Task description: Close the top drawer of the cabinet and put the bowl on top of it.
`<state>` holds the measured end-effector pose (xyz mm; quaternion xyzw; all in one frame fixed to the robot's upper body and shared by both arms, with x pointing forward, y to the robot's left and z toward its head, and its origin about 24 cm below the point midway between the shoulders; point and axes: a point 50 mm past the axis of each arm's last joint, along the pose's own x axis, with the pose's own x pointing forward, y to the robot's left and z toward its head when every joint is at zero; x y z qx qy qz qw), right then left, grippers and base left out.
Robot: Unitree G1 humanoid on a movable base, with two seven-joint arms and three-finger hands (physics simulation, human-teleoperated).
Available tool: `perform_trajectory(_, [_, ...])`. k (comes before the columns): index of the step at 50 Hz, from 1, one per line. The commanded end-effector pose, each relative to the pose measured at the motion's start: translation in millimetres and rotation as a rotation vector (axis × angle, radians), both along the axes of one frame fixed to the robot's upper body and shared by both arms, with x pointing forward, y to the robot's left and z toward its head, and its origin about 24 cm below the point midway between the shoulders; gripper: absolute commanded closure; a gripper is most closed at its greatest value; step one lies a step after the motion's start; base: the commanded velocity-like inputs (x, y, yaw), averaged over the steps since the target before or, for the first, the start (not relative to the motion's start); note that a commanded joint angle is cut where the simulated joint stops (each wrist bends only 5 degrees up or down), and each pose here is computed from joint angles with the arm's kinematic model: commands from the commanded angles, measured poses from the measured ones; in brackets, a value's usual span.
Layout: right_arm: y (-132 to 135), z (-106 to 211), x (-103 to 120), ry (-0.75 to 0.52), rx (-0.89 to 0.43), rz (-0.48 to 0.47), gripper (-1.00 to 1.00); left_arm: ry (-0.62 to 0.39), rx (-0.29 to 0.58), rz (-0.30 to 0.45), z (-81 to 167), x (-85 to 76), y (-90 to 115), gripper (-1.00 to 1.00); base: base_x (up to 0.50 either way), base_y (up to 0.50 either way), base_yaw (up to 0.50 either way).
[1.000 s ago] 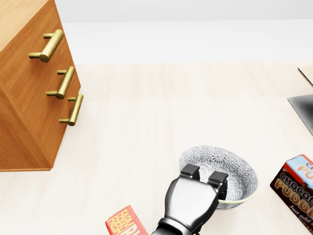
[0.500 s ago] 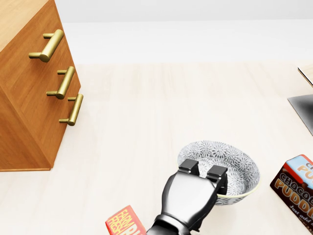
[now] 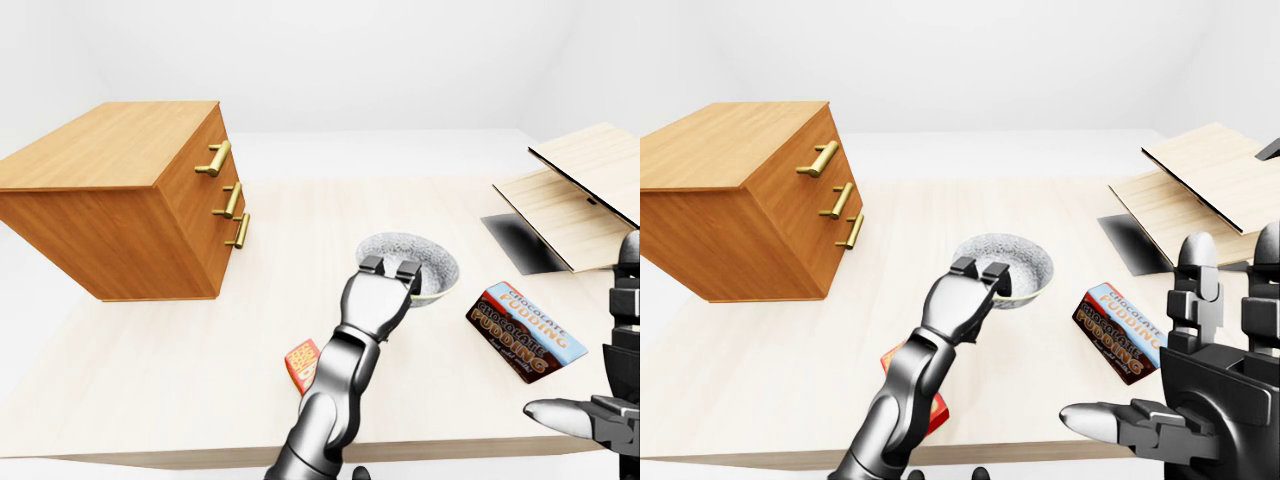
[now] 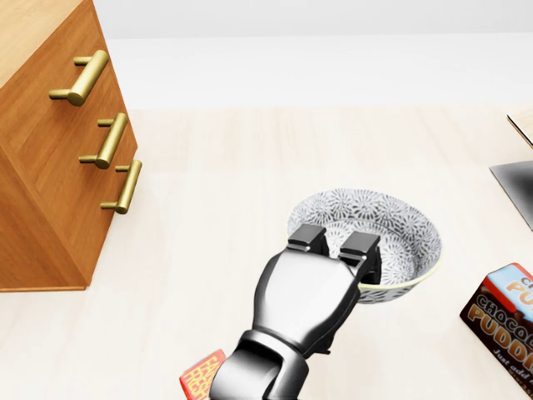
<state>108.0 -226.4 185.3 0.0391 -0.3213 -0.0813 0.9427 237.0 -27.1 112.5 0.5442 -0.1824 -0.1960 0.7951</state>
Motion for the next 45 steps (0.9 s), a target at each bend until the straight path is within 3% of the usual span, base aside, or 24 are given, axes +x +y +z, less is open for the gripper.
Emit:
perform_trajectory(1, [0.7,-0.7,0.3,0.004,-0.001,0.003,-1.0,-0.082,-0.022,0.021,35.4,1.2,10.3,1.0,0.0,0.0,0.0])
perform_trajectory(5, [0.3,-1.0,0.4,0.005,0.001,0.004,-1.0,-0.108,-0.059,0.034,56.3,7.8,20.1,1.0,0.0,0.0,0.0])
perform_trajectory(9, [3.0,-2.0,-0.1,0.014,-0.003,0.011,-1.0,-0.118,-0.038,0.055,67.8,15.0,29.0,1.0,0.0,0.0,0.0])
perform_trajectory(19, [4.4,-4.2,3.3,0.026,-0.002,0.02,-1.0,-0.174,-0.007,0.098,94.2,12.5,44.1,1.0,0.0,0.0,0.0])
perform_trajectory(22, [4.1,-4.4,4.4,0.026,0.0,0.022,-1.0,-0.162,-0.032,0.079,109.0,12.5,51.5,1.0,0.0,0.0,0.0])
perform_trajectory(29, [3.9,-3.5,4.5,0.022,-0.002,0.022,-1.0,-0.252,-0.009,0.115,139.6,20.3,68.3,1.0,0.0,0.0,0.0])
perform_trajectory(45, [6.0,-3.9,3.4,0.029,-0.008,0.024,-1.0,-0.512,0.009,0.228,196.3,15.2,100.7,1.0,0.0,0.0,0.0])
